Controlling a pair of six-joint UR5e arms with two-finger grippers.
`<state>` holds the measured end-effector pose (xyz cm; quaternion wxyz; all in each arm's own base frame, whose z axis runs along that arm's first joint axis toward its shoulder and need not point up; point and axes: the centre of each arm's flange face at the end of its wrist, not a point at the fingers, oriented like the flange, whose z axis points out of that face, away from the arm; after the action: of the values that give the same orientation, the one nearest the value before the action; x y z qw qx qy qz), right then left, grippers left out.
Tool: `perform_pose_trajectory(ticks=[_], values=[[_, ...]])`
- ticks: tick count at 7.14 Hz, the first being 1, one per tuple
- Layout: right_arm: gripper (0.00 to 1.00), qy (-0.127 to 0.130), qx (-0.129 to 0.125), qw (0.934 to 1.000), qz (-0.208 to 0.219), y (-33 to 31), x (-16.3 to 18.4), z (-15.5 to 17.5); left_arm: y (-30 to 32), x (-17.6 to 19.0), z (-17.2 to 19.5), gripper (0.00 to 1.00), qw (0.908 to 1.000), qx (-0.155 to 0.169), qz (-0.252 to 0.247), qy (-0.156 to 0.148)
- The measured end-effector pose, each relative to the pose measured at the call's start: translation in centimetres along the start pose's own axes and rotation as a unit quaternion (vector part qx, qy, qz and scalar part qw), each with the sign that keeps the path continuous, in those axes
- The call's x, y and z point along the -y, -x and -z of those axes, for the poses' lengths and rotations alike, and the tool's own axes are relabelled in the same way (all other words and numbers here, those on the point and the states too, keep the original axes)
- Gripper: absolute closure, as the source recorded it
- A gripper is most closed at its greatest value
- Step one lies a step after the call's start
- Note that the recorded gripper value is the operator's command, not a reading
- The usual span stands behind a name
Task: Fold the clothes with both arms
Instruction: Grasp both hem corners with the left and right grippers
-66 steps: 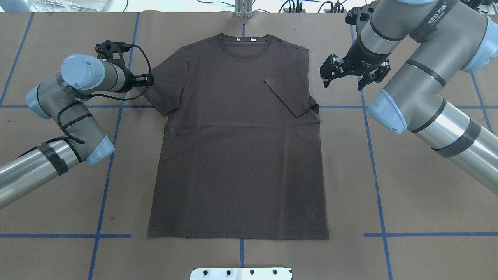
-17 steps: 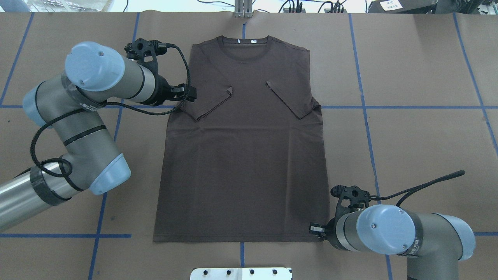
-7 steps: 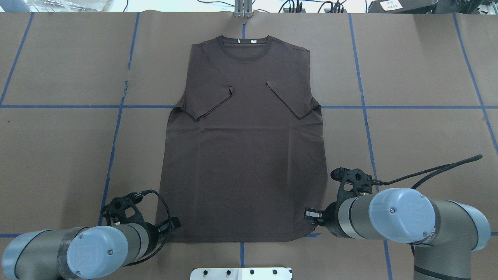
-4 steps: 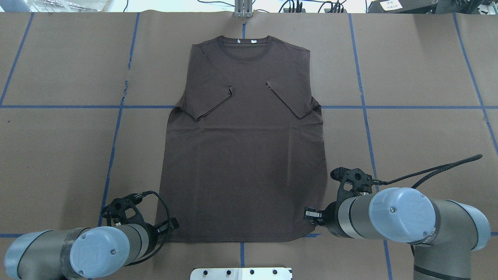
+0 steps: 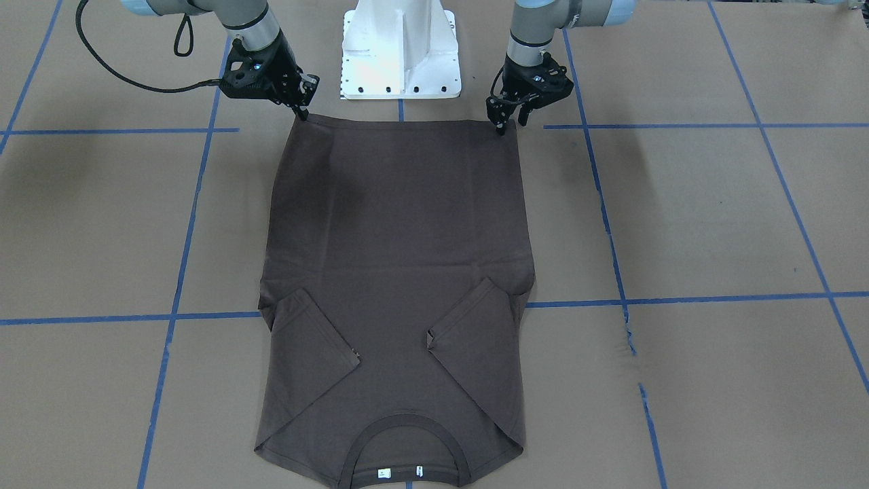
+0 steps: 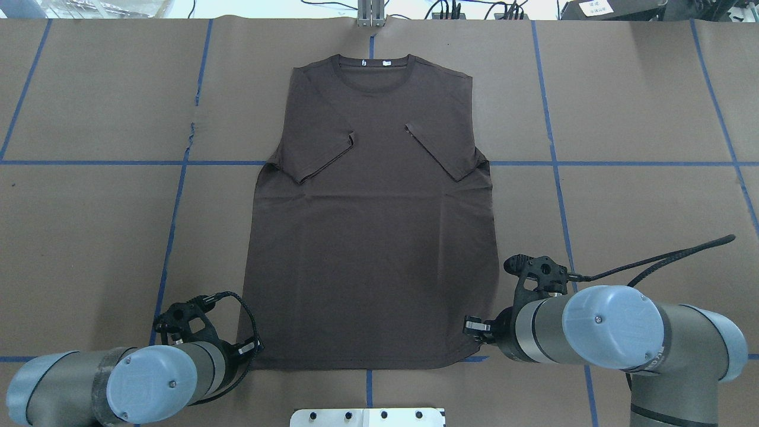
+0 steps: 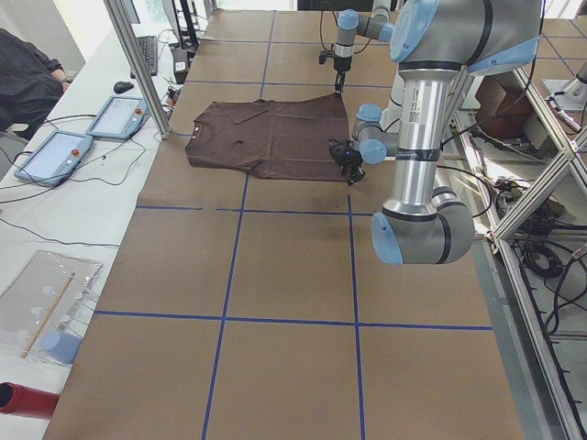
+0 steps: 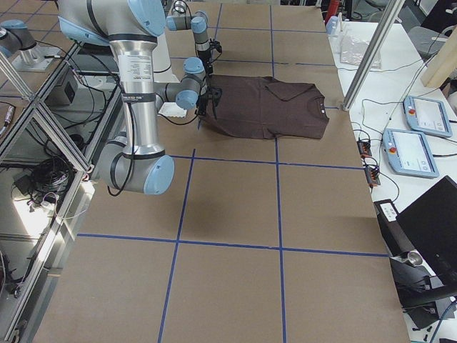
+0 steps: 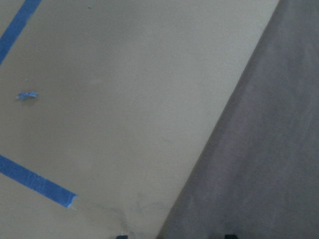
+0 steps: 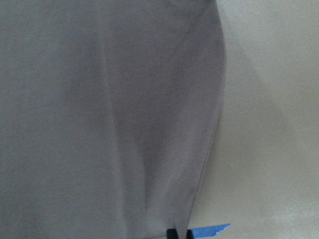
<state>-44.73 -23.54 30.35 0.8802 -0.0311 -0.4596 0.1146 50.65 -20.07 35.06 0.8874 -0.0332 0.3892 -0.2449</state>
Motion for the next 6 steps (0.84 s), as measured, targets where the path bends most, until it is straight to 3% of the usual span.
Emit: perform_pose_trajectory(ticks=[1,4,6], values=[[1.00,0.000,0.000,1.0000,0.000,0.0,0.1,0.0,0.0,0.0,0.0,1.00,1.0000,0.000,0.000,0.000],[1.00,0.001,0.000,1.0000,-0.002,-0.1,0.3,0.1,-0.2,-0.2,0.5,1.00,1.0000,-0.003,-0.001,0.003],[1.00,0.012,0.004,0.9999,0.000,-0.1,0.6,1.0,-0.6,-0.2,2.8,1.00,0.9999,-0.008,-0.006,0.006]])
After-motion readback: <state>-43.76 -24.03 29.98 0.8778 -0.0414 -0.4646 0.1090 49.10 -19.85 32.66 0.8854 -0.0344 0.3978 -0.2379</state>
